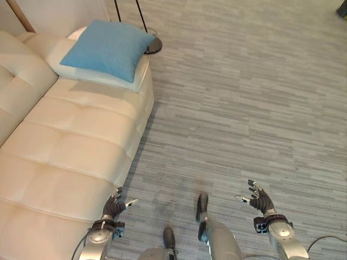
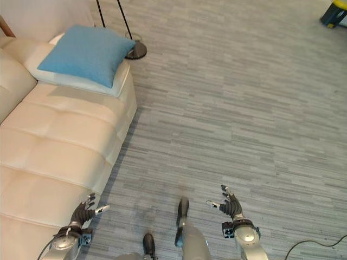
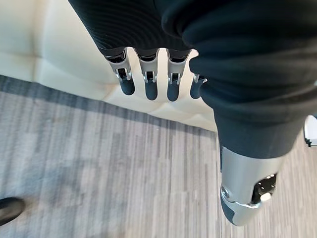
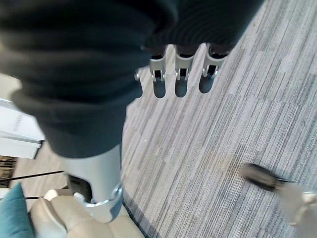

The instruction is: Pick up all the scattered cushions and arrange them neatly on the sofa.

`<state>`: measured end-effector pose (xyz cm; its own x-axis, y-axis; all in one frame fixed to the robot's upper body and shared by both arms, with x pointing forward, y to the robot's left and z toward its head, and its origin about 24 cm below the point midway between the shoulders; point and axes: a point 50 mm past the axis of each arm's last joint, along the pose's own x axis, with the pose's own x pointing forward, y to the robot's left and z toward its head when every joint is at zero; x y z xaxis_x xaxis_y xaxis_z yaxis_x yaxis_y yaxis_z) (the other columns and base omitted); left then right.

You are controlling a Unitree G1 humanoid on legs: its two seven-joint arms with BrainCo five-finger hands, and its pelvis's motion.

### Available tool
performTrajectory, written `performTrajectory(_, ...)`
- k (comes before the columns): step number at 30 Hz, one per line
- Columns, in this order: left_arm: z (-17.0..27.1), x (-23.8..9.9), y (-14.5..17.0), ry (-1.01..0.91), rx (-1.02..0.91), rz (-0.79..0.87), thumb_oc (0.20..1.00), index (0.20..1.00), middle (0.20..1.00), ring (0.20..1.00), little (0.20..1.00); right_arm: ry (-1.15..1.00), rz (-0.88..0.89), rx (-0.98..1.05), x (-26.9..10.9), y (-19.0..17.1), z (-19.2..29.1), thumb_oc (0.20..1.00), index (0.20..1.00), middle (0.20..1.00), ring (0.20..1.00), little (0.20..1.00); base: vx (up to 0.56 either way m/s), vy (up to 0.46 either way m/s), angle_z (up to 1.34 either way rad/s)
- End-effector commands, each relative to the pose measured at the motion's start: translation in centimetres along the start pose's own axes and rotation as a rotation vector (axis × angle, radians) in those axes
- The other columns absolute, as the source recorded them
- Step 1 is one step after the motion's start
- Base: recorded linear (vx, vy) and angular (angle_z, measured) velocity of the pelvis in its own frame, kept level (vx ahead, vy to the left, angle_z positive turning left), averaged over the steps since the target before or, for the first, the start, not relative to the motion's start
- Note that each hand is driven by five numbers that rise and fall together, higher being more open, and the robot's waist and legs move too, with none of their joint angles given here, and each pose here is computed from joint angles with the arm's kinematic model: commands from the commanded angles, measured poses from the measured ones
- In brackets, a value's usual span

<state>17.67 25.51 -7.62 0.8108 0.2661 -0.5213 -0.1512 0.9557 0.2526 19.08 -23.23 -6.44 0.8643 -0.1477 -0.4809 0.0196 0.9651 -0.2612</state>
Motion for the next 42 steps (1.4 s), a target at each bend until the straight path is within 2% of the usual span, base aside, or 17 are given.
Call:
performTrajectory(1, 1.3, -0.5, 0.2, -0.102, 0.046, -0.008, 1.0, 1.0, 1.0, 1.0, 1.0, -0.054, -0.037, -0.024, 0.1, -1.8, 0.9, 1.0, 1.0, 1.0, 1.0, 1.0, 0.6, -0.4, 0.51)
performTrajectory(5, 1.2, -0.5, -0.5, -0.089, -0.018, -0.031, 1.0, 1.0, 1.0, 1.0, 1.0, -0.058, -0.061, -0.04, 0.4, -2.8, 1.3, 1.0, 1.0, 1.0, 1.0, 1.0, 0.42, -0.364, 0.68)
performTrajectory(11, 0.1, -1.0, -0.5, -0.055, -0.015, -0.024, 1.0, 1.0, 1.0, 1.0, 1.0, -0.025, -0.105, -0.074, 0.3, -3.8, 0.7, 1.0, 1.0, 1.0, 1.0, 1.0, 0.75, -0.13, -0.54)
performTrajectory(21, -0.8, -1.4, 1.3, -0.015, -0.025, 0.044, 1.0, 1.0, 1.0, 1.0, 1.0, -0.034, -0.011, -0.113, 0.4, -1.7, 0.8, 1.0, 1.0, 1.0, 1.0, 1.0, 0.46, 0.069, -0.24)
performTrajectory(26, -0.8, -1.2, 0.6, -0.018, -0.031, 0.028, 1.0, 1.0, 1.0, 1.0, 1.0, -0.021, 0.004, -0.122, 0.3, -1.4, 0.4, 1.0, 1.0, 1.0, 1.0, 1.0, 0.32, -0.102, 0.88)
performTrajectory(28, -0.7, -0.9, 0.6, -0.02, 0.004, 0.018, 1.0, 1.0, 1.0, 1.0, 1.0, 0.054, -0.023, -0.113, -0.3, -2.0, -1.4, 1.0, 1.0, 1.0, 1.0, 1.0, 0.26, -0.22, 1.56)
performTrajectory(42, -1.0, -0.5, 0.5, 0.005, -0.044, 0.021, 1.0, 1.0, 1.0, 1.0, 1.0, 0.028, -0.073, -0.054, 0.0, -3.6, -0.7, 1.0, 1.0, 1.0, 1.0, 1.0, 0.02, -0.085, 1.02)
